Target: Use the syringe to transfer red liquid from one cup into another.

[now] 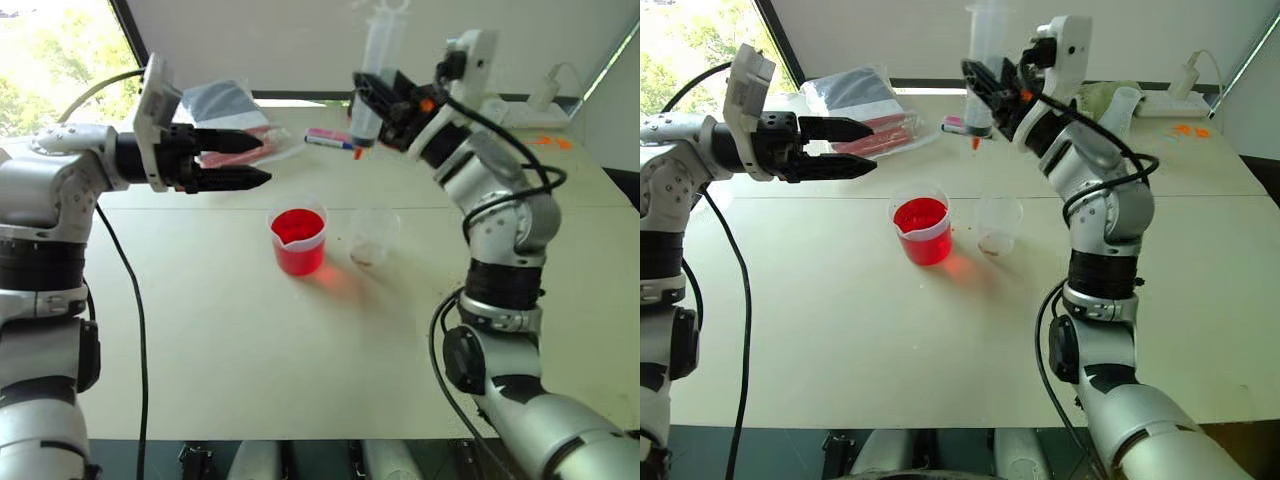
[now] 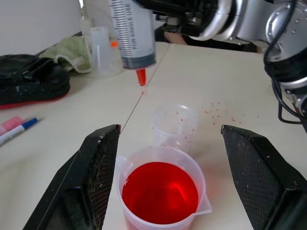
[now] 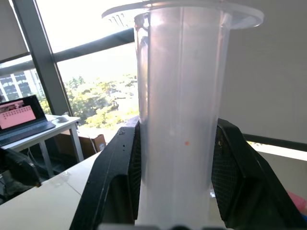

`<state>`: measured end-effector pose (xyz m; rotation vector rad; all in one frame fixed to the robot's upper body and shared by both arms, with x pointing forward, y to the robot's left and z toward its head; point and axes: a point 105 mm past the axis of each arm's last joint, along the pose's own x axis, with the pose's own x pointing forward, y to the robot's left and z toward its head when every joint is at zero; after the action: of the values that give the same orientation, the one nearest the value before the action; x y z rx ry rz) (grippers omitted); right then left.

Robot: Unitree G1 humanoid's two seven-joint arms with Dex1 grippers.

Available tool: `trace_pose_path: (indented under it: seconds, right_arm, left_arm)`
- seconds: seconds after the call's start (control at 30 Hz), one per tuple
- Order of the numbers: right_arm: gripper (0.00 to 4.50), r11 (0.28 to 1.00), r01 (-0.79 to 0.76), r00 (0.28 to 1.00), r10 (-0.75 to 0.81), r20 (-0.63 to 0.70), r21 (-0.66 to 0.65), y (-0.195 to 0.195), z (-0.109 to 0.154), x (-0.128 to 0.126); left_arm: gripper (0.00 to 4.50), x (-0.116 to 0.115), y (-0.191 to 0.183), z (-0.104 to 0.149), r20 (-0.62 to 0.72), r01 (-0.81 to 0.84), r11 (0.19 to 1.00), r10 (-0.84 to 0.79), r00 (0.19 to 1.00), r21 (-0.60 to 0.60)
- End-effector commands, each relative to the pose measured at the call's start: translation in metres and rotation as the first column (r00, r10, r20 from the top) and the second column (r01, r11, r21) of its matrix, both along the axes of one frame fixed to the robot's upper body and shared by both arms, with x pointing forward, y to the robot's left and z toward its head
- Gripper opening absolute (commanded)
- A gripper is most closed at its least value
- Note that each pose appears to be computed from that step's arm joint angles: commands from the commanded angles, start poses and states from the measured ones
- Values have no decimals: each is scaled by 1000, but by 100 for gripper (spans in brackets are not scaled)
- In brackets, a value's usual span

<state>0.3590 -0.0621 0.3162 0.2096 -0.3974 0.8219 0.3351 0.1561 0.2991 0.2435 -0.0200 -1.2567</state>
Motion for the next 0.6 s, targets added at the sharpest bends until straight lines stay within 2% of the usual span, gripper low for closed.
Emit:
trace_pose_path:
  seconds: [0.03, 0.2, 0.6]
  right_arm:
    - [138, 993, -113, 987, 110, 114, 20, 18, 2, -28]
    - [138, 989, -146, 985, 146, 93, -3, 34, -26, -28]
    - [138, 984, -139, 985, 149, 84, -113, 67, -63, -19]
  left_arm:
    - [353, -6, 8, 22, 70, -12, 1000, 13, 997, -7]
    - [353, -9, 9, 28, 71, -15, 1000, 15, 997, -9]
    - [353, -11, -5, 36, 77, 24, 999, -22, 997, -27]
